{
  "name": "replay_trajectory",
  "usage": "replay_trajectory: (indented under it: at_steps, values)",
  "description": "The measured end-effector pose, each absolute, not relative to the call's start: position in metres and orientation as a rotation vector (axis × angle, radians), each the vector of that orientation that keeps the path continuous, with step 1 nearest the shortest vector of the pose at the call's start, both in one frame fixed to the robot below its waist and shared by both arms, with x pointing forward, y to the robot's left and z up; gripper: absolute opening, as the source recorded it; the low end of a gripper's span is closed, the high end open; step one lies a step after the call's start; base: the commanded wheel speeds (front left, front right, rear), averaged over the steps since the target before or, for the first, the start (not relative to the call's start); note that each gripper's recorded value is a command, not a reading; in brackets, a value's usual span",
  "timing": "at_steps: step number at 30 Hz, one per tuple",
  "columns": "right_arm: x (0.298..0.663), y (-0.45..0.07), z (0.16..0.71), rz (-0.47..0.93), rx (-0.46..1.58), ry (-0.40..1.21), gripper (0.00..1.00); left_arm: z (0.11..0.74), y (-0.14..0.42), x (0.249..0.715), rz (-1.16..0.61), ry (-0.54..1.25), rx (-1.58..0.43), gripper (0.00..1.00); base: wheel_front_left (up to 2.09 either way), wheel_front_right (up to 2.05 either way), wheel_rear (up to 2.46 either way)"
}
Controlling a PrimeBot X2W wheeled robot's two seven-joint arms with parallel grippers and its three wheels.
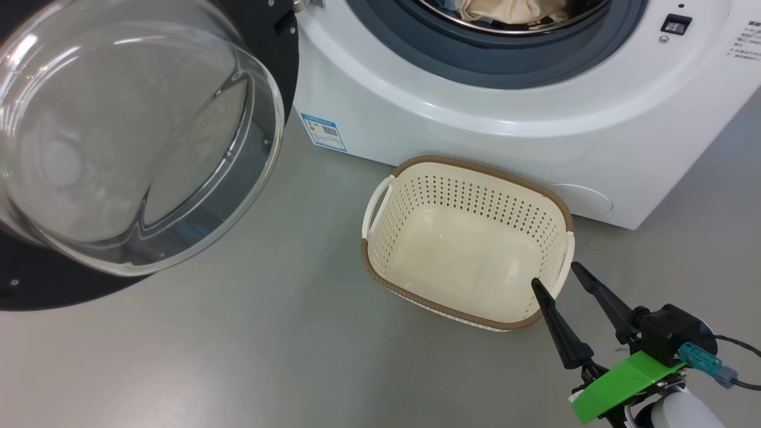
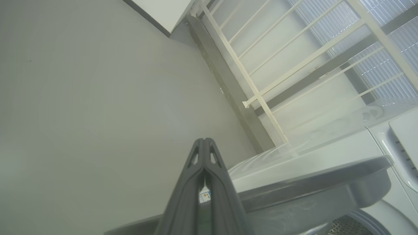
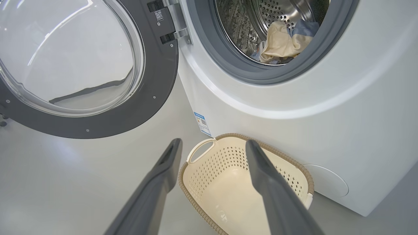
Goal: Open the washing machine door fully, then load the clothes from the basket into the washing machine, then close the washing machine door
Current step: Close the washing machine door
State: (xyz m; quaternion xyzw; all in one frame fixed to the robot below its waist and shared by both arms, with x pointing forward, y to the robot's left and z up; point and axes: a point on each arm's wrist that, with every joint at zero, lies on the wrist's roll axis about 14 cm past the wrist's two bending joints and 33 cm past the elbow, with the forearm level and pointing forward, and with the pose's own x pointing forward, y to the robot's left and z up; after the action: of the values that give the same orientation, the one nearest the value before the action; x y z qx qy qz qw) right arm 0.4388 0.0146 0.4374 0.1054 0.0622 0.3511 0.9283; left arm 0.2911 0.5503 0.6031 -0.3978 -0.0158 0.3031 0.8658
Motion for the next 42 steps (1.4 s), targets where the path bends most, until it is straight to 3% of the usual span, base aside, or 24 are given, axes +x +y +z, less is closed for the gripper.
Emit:
replay_trajectory:
  at_steps: [24, 42]
  values:
    - [0.444, 0.012, 0.439, 0.716, 0.209, 0.118, 1.00, 0.569, 0.514, 0.310, 0.498, 0.173, -0.981, 0.00, 0.00, 0.00, 0.00]
    - [0.427, 0.011, 0.466, 0.705, 0.201, 0.071, 1.00, 0.573, 0.454, 0.288, 0.217, 0.364, -0.997, 0.00, 0.00, 0.00, 0.00]
